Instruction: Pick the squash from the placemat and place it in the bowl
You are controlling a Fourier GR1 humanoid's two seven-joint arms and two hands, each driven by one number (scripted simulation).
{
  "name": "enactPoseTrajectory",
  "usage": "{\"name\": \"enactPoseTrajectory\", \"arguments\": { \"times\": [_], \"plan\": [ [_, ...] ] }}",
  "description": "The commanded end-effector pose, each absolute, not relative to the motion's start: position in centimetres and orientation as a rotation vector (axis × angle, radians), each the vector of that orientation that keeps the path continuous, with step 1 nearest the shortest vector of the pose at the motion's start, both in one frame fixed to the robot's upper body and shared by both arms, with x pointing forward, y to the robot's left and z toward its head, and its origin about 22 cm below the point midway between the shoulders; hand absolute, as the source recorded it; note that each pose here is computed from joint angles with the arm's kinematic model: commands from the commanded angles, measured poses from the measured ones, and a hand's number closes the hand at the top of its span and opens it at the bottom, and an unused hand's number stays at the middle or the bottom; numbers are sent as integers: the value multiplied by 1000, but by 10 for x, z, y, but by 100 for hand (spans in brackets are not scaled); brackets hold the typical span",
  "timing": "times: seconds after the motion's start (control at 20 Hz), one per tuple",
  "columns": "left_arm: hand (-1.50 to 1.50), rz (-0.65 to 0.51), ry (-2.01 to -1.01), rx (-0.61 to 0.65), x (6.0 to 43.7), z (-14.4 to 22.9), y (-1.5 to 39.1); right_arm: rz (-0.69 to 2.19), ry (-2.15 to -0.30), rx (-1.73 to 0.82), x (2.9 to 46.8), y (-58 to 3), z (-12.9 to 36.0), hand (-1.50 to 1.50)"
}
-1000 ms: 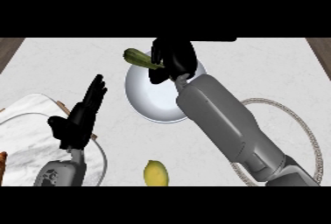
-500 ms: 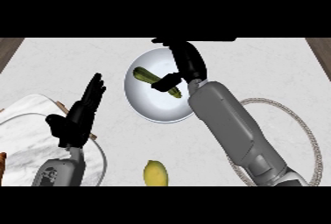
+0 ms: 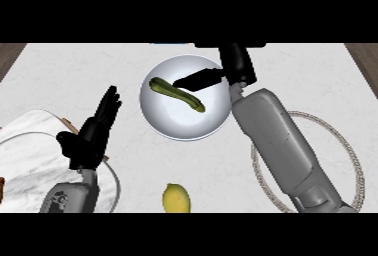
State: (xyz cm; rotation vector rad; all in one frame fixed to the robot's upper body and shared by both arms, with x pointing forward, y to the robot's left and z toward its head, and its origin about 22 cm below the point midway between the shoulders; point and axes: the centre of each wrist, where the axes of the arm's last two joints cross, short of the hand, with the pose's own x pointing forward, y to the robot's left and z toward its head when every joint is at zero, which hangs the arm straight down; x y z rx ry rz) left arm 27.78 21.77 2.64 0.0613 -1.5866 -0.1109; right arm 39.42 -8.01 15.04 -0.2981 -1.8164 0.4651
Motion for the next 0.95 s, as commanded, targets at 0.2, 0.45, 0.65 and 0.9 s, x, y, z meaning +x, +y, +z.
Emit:
{"name": "enactPoseTrajectory", "arguments": {
  "times": [0.2,0.45,0.65,0.9],
  "plan": [
    [0,-106,-1597,68,276,26,199,319,-1794,-117,381,-149,172,-150],
    [0,-96,-1585,49,261,36,207,345,-1783,-44,357,-172,144,-150],
    [0,-114,-1598,80,272,10,214,390,-1790,-2,349,-199,122,-150],
    [0,-104,-1597,49,279,32,203,396,-1781,-10,334,-218,124,-150]
  ]
}}
